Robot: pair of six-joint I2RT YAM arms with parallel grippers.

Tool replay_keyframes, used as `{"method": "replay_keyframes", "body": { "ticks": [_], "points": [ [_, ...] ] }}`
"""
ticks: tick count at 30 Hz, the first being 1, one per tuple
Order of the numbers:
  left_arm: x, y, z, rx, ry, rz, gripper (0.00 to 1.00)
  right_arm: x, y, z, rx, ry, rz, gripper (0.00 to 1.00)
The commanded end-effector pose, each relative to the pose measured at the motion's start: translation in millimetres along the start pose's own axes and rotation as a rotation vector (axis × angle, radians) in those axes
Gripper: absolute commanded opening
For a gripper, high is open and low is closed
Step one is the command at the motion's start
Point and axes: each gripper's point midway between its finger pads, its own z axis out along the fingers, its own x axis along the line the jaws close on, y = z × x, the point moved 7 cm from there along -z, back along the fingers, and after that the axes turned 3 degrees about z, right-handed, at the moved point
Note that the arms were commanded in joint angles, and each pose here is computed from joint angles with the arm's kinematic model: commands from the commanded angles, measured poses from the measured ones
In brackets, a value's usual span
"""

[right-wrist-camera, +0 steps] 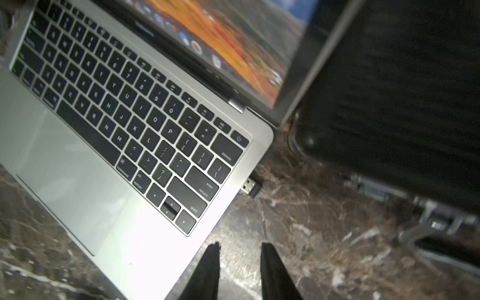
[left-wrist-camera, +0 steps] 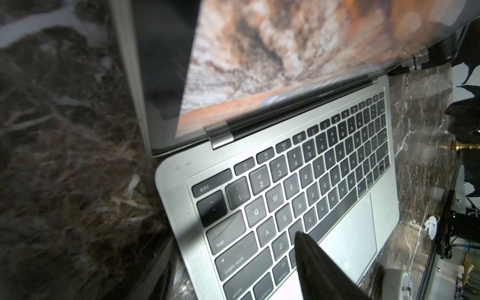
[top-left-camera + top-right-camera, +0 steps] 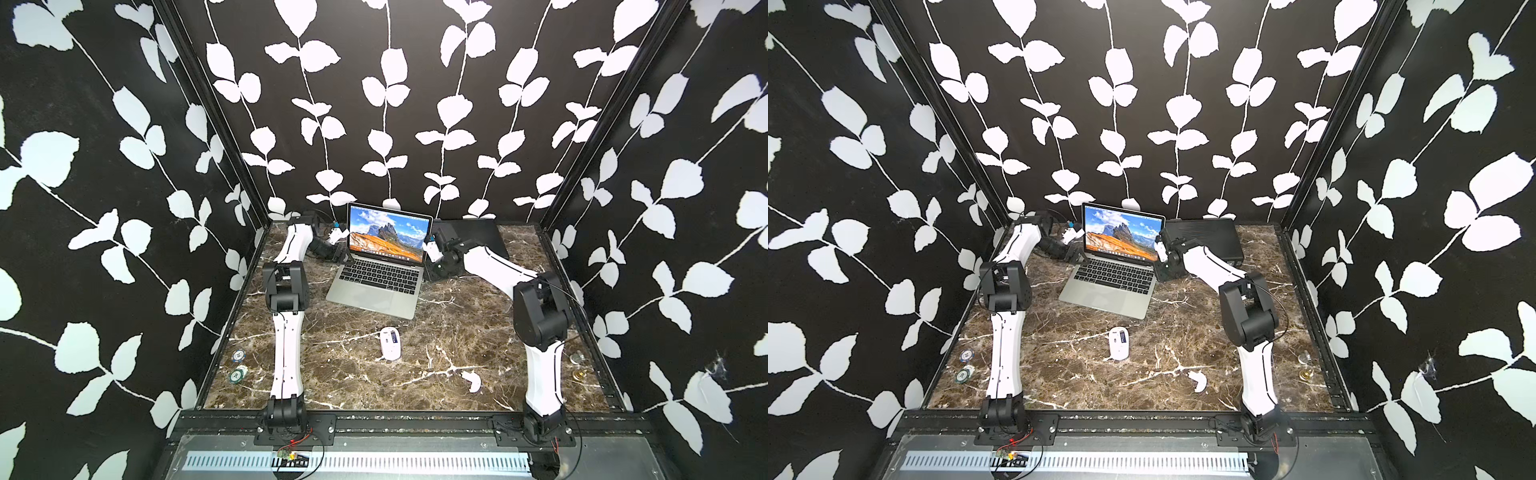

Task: Insert the wireless mouse receiver into the laptop
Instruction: Insert the USB plug into the USB port.

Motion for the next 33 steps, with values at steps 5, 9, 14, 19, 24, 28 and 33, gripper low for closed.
{"method": "replay_keyframes", "body": {
  "ticks": [5,9,14,19,24,28,33],
  "points": [
    [-15.6,-6.3,11.3,0.044,-0.068,-0.028,0.73,2.3,-10.0,31.1,-0.007,0.056,0.399,0.31],
    [-16.0,-5.6,10.2,0.042,-0.065,-0.025,0.73,-2.2,-8.3,40.4,-0.024,0.055,0.442,0.32],
    [-15.4,-5.8,10.9,0.043,-0.066,-0.026,0.73,-12.1,-6.9,47.8,-0.014,0.015,0.447,0.32],
    [-15.5,-6.3,10.6,0.047,-0.063,-0.024,0.73,-17.6,-5.2,51.2,-0.016,-0.011,0.424,0.33],
    [-15.1,-7.3,11.7,0.05,-0.065,-0.029,0.73,-22.2,-0.8,61.7,-0.02,0.018,0.419,0.33],
    [-14.5,-8.1,11.6,0.054,-0.061,-0.027,0.73,-25.6,3.7,62.8,-0.036,0.027,0.414,0.33],
    [-14.9,-6.6,10.9,0.049,-0.059,-0.026,0.73,-24.3,8.2,66.1,-0.031,0.063,0.401,0.33]
  ]
}}
